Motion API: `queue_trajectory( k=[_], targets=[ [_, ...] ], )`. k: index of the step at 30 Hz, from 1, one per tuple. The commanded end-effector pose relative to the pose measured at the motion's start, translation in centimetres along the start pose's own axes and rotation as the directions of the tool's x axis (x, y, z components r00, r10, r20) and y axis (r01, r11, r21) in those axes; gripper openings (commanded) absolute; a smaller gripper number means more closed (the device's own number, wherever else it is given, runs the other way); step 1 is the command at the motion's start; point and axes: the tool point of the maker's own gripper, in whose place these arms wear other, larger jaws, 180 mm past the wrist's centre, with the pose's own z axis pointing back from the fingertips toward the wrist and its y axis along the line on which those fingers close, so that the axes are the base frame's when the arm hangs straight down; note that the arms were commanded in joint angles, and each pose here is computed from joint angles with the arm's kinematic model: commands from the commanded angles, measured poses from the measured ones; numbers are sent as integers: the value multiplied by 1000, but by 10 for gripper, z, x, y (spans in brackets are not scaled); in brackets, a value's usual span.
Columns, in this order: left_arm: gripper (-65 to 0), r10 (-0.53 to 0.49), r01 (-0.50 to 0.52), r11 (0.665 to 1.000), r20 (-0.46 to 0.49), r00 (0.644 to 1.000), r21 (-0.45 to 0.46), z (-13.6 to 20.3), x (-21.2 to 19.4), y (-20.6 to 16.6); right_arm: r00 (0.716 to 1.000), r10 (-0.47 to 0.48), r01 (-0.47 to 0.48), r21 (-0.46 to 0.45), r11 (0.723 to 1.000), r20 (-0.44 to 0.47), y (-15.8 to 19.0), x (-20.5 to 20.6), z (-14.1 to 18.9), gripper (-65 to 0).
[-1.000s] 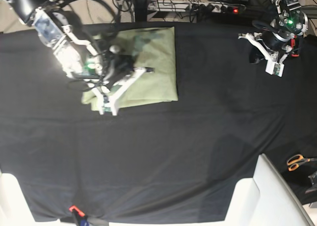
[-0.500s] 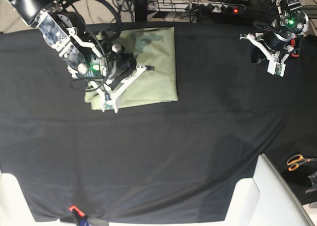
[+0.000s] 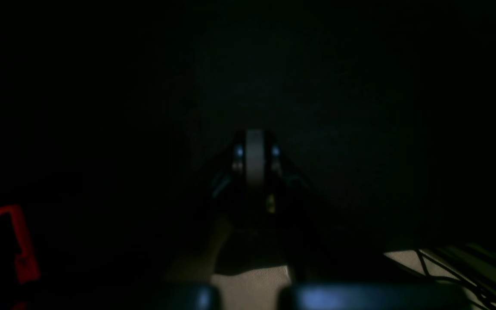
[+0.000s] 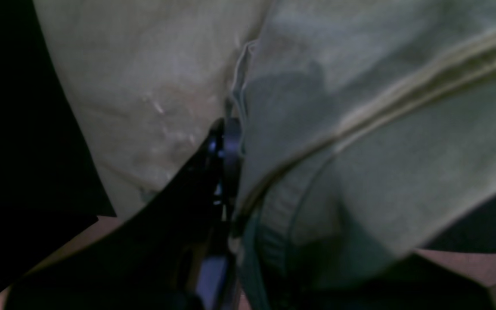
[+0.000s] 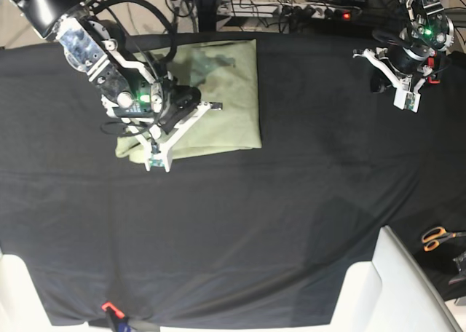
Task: Fold the T-shirt properly
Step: 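Press the folded bundle flat with the right gripper and release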
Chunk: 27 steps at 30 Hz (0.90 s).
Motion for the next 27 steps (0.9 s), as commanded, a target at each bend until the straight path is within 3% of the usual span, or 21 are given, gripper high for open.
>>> queue_trajectory(
  k=[1,5,11,23,27],
  targets=[
    [-650,-13,12,1000,35,999,5,3,11,5,999,-2,1,13,1000,41,4,12,4,-650],
    [-650,-12,12,1000,34,999,5,3,10,5,999,-5,4,20,1000,45,7,13,5,-615],
    [-650,15,-15,1000,-10,1000,2,-1,-8,8,999,-15,13,52,999,45,21,14,6,-275],
    [-650,3,-3,1000,10,1000,13,-4,4,16,998,37,-44,129,991,51,49,15,9,-267],
    [-650,-4,3,1000,20,1000,15,-3,9,16,987,159,-163,200,966,33,72,6,5,-267]
  ],
)
